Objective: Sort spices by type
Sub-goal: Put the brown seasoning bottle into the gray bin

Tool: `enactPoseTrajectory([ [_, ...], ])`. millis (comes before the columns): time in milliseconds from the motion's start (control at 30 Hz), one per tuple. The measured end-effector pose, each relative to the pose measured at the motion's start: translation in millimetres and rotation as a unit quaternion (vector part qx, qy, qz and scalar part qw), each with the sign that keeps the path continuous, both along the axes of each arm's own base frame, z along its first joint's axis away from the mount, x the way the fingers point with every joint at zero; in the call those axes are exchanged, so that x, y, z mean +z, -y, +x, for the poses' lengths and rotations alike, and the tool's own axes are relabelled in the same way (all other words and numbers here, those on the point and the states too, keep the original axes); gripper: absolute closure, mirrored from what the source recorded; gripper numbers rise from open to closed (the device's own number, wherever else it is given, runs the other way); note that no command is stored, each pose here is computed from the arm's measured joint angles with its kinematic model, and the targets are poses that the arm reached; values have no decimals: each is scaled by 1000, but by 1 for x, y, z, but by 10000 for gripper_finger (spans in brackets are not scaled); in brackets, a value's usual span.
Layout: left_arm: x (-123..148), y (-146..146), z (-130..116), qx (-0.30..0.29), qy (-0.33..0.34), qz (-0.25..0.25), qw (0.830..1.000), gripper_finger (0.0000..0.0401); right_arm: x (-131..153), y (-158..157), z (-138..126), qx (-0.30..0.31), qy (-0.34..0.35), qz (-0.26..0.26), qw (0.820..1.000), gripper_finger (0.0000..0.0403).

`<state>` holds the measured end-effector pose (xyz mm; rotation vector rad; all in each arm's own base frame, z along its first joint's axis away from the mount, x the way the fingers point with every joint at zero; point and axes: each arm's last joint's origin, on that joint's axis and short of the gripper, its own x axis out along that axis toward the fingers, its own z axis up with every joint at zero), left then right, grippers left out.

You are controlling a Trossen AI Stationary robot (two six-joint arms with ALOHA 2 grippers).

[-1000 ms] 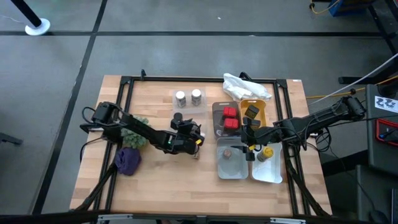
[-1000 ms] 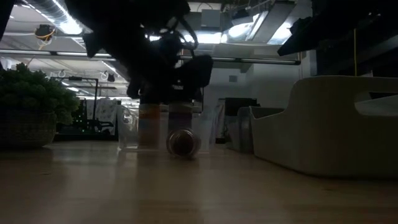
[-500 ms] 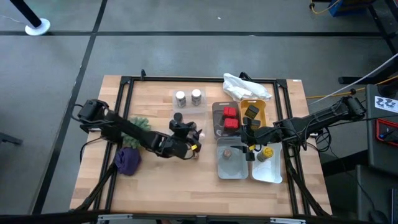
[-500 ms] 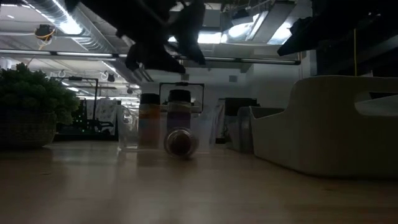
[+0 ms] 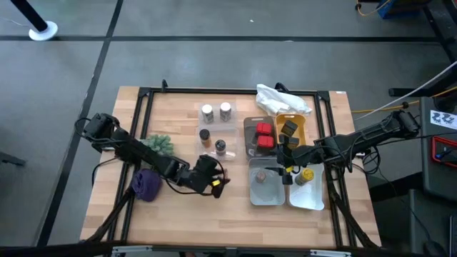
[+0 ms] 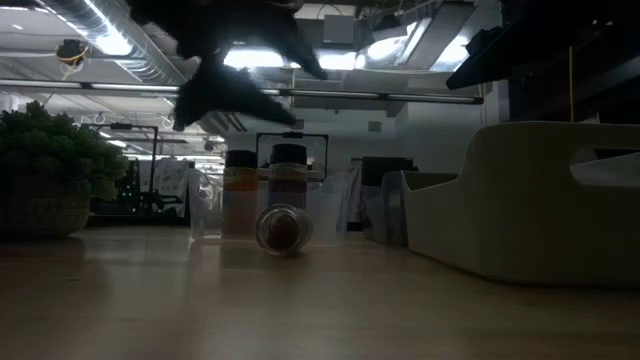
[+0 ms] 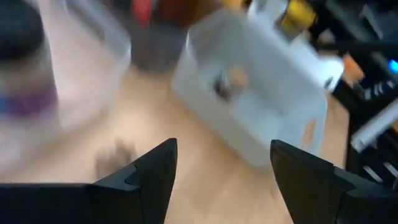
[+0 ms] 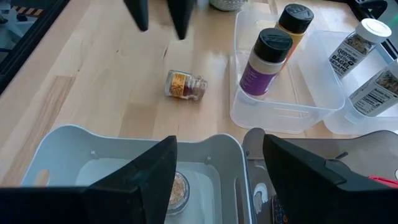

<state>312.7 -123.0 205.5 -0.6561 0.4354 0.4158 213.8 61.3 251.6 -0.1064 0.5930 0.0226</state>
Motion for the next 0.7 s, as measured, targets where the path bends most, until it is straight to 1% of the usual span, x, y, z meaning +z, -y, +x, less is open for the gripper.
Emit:
enactPoseTrajectory([
  [67,-5,1,-3,-2,-25,-49,998,160,0,0,0,0,0,0,1000,164],
  [167,-11,-2,-7,8,-63,-112,992,160,0,0,0,0,0,0,1000,164],
  [267,-16,-8,-9,26,-97,-153,983,160,0,0,0,0,0,0,1000,164],
  [333,-17,-14,-8,41,-108,-161,980,160,0,0,0,0,0,0,1000,164],
  [533,-22,-32,-3,72,-116,-158,978,160,0,0,0,0,0,0,1000,164],
  [600,-26,-35,0,79,-121,-157,977,160,0,0,0,0,0,0,1000,164],
  [700,-33,-36,2,83,-132,-172,973,160,0,0,0,0,0,0,1000,164],
])
